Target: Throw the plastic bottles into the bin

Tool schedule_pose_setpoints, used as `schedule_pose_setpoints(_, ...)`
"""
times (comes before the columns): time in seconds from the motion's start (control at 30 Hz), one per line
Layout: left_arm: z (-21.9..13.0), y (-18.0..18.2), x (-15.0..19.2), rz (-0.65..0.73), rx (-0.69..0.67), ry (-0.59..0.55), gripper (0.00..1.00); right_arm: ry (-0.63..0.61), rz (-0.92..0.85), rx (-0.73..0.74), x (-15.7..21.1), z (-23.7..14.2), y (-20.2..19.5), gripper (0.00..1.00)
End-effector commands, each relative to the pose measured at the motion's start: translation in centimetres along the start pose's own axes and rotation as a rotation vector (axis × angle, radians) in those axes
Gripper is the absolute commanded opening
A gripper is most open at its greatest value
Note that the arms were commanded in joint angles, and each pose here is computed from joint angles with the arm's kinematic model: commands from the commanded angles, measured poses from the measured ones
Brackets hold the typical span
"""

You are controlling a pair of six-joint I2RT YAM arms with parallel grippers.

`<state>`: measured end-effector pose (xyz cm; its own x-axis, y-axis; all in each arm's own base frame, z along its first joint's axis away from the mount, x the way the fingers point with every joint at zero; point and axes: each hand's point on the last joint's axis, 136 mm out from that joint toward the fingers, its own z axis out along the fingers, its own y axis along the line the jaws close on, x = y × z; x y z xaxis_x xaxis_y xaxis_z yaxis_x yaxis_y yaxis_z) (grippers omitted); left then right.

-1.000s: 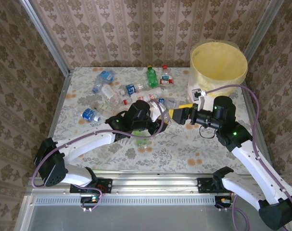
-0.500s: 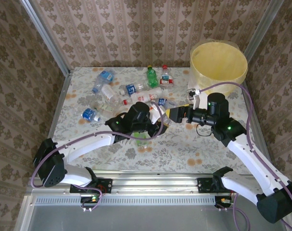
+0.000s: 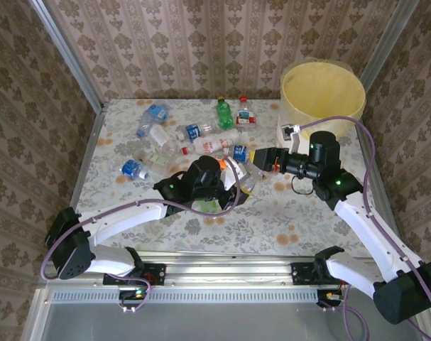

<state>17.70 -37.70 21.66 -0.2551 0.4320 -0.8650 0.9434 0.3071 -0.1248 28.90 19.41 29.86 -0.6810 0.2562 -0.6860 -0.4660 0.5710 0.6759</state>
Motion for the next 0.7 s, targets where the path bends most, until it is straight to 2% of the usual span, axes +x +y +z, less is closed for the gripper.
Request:
schedule_pose_setpoints(0.0,-0.3,-1.1,-1.4,0.061,0.032,-0.046,0.26,0.012,0.006,-0.052,-0.2,0.3,1.2,0.94)
schedule_pose_setpoints(0.47,0.1,-0.3,-1.9,0.063,0.029,-0.041,0.26,0.125,0.080,-0.015,3.6,0.4,0.5,0.88)
schedule_pose_setpoints(0.67,0.6,-0.1,-1.5,0.069,0.029,-0.015,0.25,0.133,0.073,-0.018,3.6,-0.2,1.1,0.92)
